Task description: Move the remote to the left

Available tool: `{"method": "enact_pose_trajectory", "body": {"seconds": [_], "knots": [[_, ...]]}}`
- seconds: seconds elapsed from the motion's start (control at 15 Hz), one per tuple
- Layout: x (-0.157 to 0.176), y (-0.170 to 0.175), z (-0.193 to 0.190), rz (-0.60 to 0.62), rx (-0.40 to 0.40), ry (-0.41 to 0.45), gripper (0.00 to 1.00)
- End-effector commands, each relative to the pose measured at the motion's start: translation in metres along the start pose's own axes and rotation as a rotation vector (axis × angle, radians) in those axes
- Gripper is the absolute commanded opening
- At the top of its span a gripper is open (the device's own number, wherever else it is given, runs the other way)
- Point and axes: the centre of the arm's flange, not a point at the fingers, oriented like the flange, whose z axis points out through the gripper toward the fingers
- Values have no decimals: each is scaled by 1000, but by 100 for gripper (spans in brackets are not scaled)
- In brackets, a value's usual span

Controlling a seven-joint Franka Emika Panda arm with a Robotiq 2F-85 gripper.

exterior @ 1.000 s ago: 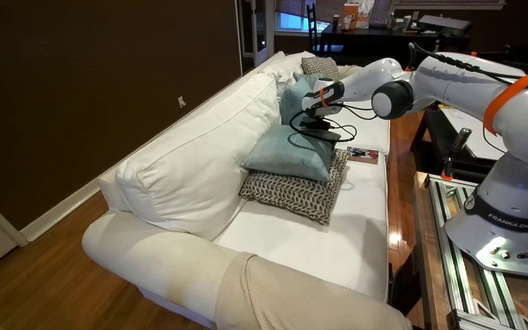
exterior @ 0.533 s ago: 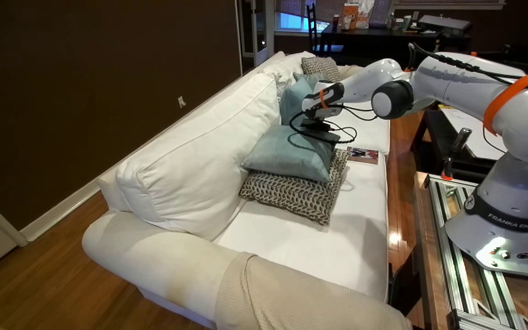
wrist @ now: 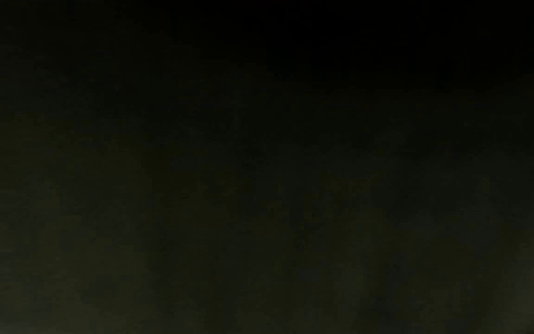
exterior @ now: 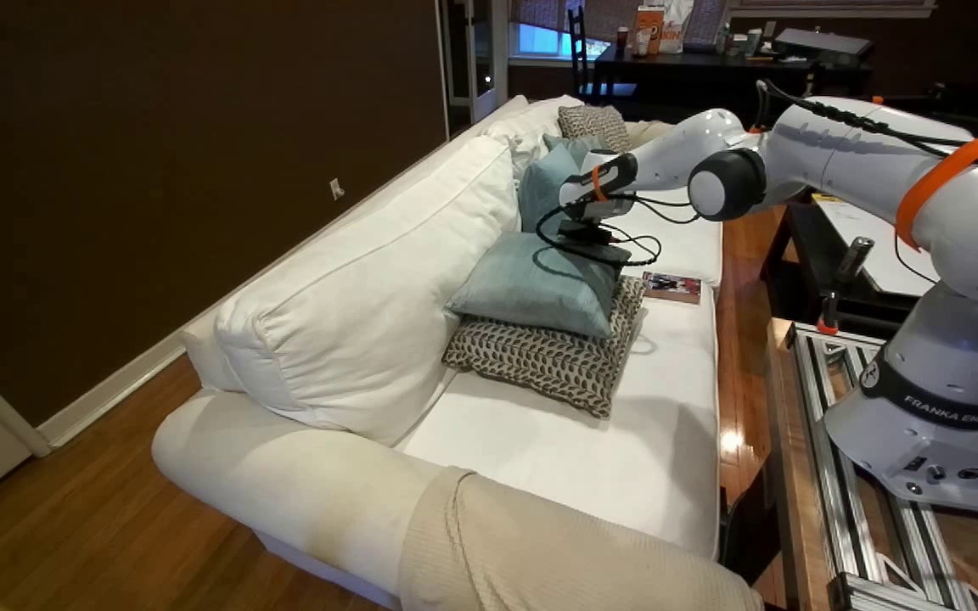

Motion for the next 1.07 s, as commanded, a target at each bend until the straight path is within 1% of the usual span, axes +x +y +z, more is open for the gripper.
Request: {"method": "enact_pose_trajectory", "body": {"seconds": [0.0, 0.27, 0.4, 0.6, 0.8, 1.0], "knots": [[17, -12, 30, 28, -3, 4, 32], [29, 2, 11, 76, -15, 53, 32], [34, 7, 3, 101, -29, 58, 32], [41, 15, -11, 130, -42, 131, 32], [48, 14, -30, 133, -37, 208, 32], [57, 14, -47, 122, -52, 277, 32]]}}
